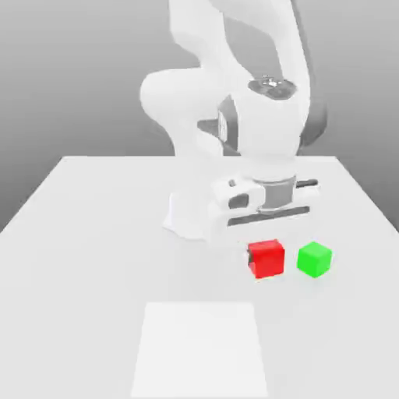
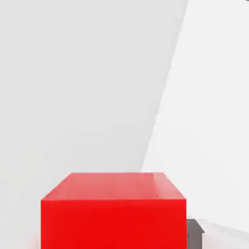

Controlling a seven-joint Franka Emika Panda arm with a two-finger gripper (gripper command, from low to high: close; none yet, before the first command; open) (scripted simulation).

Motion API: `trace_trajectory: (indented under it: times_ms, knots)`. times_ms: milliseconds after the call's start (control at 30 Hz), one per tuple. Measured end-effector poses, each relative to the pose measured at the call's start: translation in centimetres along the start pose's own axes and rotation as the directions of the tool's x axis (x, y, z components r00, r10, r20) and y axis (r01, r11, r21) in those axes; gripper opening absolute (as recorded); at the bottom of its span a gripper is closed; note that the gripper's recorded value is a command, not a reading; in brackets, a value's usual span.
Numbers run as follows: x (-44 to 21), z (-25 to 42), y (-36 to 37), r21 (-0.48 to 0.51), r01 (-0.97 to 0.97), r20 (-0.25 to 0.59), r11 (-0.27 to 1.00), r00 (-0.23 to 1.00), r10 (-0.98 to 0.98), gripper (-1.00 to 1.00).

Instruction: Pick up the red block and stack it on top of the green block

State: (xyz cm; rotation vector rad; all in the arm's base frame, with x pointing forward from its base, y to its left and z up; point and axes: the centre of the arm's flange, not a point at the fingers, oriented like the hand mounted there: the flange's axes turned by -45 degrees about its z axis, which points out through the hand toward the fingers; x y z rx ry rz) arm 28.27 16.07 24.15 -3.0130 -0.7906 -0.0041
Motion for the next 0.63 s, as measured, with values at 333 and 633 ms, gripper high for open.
trace_trajectory:
  times_ms: [333,633]
  knots:
    - [-4.5,1.6,-12.4,-0.037,0.527,0.033,0.849,0.850,-0.526,-1.00]
    - [-4.8,6.1,-12.5,-0.024,0.535,0.025,0.844,0.845,-0.535,1.00]
